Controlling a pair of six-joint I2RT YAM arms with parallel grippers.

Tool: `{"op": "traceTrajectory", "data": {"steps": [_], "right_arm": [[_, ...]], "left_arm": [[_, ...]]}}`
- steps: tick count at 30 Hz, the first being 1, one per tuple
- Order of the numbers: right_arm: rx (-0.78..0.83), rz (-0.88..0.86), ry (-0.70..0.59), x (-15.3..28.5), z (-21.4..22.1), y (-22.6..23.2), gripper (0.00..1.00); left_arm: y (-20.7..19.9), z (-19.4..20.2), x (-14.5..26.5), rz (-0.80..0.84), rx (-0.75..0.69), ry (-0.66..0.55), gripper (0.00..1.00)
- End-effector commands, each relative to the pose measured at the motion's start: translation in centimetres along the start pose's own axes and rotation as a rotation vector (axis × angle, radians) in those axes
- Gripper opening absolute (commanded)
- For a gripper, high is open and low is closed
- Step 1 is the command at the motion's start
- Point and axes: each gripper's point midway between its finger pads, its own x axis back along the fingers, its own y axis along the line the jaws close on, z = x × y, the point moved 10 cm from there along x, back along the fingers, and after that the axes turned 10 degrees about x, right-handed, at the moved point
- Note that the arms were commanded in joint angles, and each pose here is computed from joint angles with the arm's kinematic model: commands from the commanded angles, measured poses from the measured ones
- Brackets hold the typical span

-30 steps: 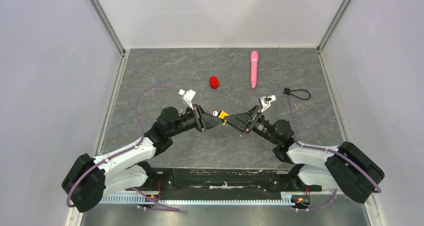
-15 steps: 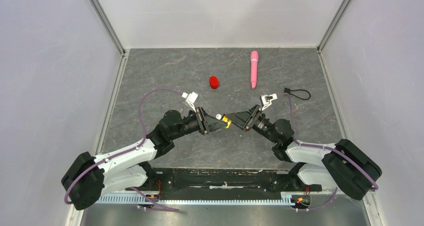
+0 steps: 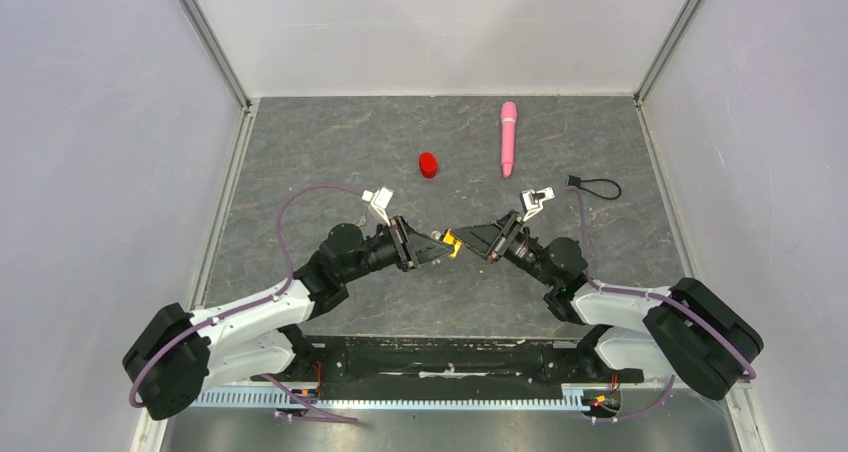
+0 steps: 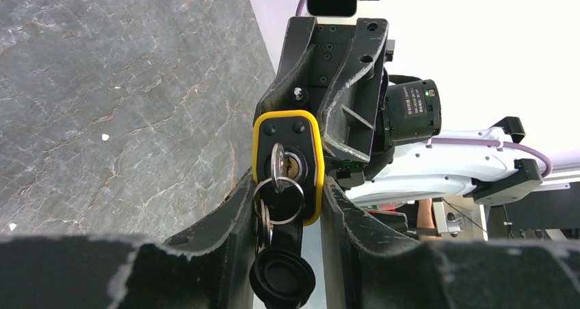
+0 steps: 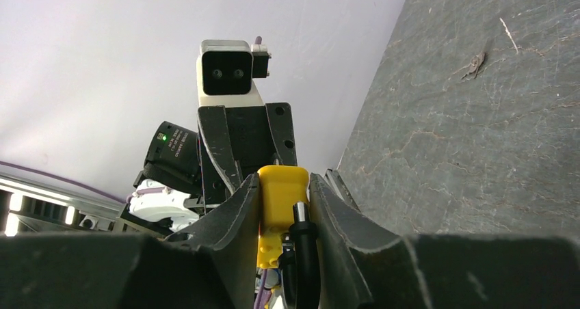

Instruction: Unlock with the key

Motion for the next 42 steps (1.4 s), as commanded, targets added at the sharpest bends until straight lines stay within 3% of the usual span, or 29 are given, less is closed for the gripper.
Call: {"op": "traceTrajectory", "data": {"steps": [1, 3, 7, 11, 17, 21, 33, 37, 42], "right_arm": [[0.041, -0.122, 0.005, 0.1, -0.4, 1.6, 0.12], [0.042, -0.122, 0.000, 0.1, -0.6, 1.5, 0.07], [0.054, -0.108, -0.013, 0.4, -1.2, 1.1, 0.00], [0.069, -0.073, -0.012, 0.7, -1.8, 0.0, 0.00], [0.153, 0.082, 0.016, 0.6, -3.0, -3.7, 0.00], [0.239, 0.205, 0.083, -0.6, -4.3, -7.0, 0.00], [0.338, 0.355, 0.361, -7.8, -7.9, -17.2, 0.00], [0.382, 0.440, 0.434, -9.8, -9.8, -20.4, 0.15], [0.434, 0.584, 0.481, -9.6, -12.3, -23.3, 0.54]], "left_arm": [[0.5, -1.0, -0.3, -0.021, 0.015, -0.111, 0.12], [0.8, -0.9, -0.2, -0.036, 0.017, -0.120, 0.25], [1.8, -1.1, 0.2, -0.099, 0.008, -0.145, 0.61], [2.3, -1.5, 0.8, -0.164, -0.019, -0.168, 0.78], [3.0, -3.0, 2.6, -0.342, -0.075, -0.201, 0.82], [2.1, -5.0, 4.9, -0.490, -0.185, -0.230, 0.83], [-1.6, -10.9, 12.1, -0.855, -0.531, -0.390, 0.86], [-0.4, -11.6, 12.8, -0.916, -0.570, -0.441, 0.86], [0.8, -11.5, 13.2, -0.942, -0.548, -0.428, 0.86]]}}
